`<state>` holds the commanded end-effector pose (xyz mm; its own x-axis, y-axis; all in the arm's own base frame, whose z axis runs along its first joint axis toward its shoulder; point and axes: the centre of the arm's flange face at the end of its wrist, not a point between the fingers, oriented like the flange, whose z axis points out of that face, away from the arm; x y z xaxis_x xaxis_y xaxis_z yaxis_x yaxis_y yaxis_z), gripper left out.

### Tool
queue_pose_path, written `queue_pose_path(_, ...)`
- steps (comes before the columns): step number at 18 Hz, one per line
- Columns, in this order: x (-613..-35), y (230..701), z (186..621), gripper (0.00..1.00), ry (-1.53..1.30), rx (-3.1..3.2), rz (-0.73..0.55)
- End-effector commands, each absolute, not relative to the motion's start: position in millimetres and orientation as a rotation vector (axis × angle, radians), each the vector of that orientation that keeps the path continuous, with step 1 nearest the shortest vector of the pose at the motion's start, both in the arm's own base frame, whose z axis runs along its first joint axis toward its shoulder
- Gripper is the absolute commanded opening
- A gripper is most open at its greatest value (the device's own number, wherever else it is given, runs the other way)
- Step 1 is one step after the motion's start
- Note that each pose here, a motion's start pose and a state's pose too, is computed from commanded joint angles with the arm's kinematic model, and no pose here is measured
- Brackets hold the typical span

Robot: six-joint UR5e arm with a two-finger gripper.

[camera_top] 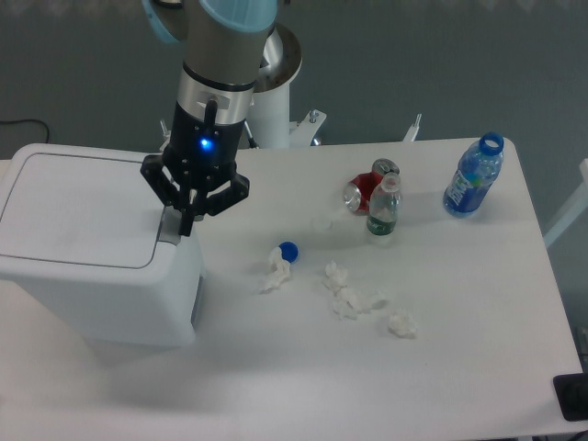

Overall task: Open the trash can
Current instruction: 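Lower the gripper onto the grey button and press it down, then lift the gripper up and away as the lid swings open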

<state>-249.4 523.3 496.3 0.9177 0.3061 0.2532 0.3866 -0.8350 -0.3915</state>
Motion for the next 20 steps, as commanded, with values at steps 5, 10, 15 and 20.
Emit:
queue_pose_path(5, -252, 522, 498, 0.07, -0.502, -2.630, -0.244)
queue_pose_path(10, -259, 503, 541, 0.42, -0.493, -2.559, -0.190)
queue_pose_path(15, -275, 488, 550, 0.88, -0.533, -2.520, -0.186)
queue_pose_path(20, -295, 473, 554, 1.00, -0.519, -2.519, -0.131)
